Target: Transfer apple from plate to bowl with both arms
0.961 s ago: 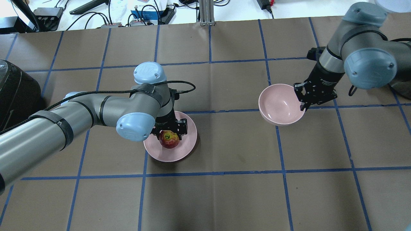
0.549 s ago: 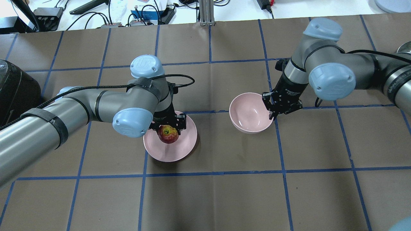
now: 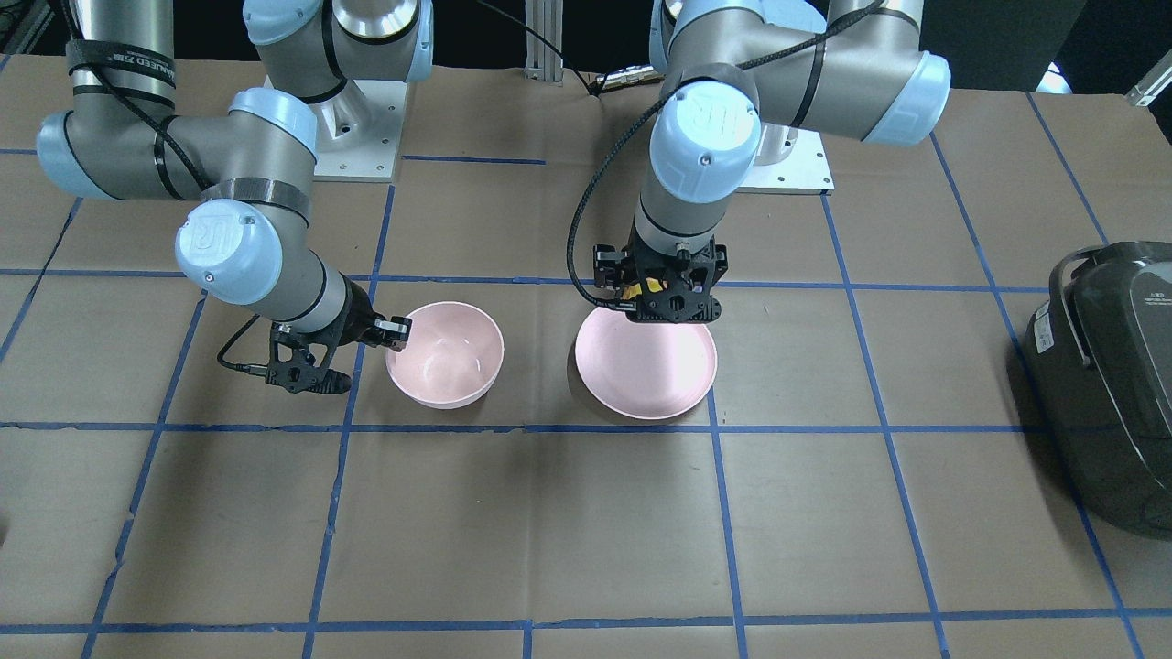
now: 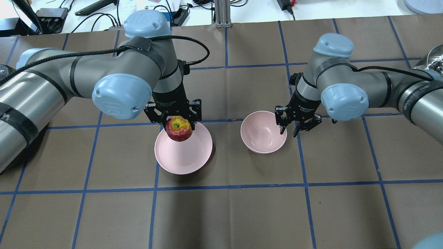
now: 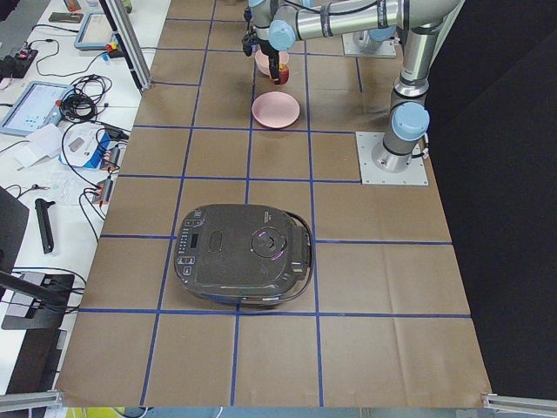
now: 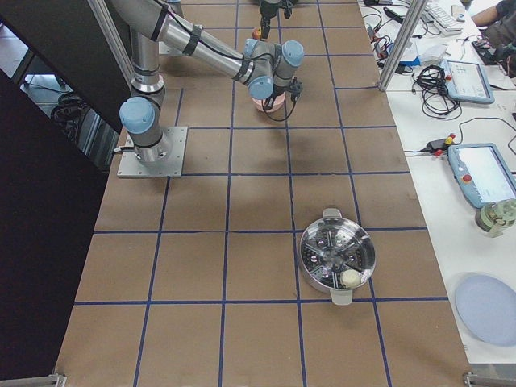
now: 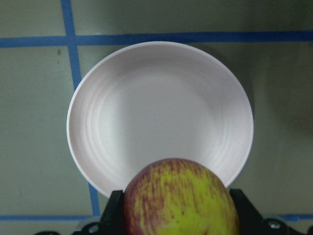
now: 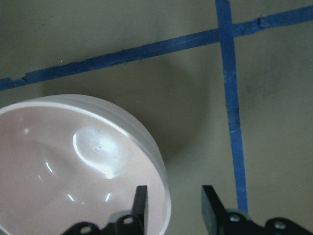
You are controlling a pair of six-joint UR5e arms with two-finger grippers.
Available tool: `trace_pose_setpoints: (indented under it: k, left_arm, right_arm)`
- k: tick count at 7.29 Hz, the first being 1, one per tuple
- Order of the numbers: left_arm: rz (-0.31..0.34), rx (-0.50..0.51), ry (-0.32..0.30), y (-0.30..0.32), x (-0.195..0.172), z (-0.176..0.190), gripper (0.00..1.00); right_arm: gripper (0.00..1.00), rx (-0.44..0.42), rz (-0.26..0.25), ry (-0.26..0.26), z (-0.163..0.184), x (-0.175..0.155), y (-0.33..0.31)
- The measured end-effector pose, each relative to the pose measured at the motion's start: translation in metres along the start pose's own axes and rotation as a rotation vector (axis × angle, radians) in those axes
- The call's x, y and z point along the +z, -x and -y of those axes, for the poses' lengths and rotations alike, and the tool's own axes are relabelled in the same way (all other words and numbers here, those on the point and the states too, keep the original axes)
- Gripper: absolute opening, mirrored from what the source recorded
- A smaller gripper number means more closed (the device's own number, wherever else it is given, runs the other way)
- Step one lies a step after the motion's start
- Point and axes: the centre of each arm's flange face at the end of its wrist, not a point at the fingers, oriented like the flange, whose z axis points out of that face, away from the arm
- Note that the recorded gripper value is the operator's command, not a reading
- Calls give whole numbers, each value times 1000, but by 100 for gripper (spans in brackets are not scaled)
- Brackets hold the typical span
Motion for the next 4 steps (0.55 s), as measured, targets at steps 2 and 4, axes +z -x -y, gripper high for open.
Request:
trace_pose_setpoints:
  k: [2, 4]
  left_arm:
    - [-15, -61, -14, -23, -1, 1, 51]
    - [-70, -162, -74, -75, 26, 14, 51]
  right_arm:
    - [100, 16, -54, -82, 17, -65, -16]
    - [100, 38, -104, -182, 23, -168, -49]
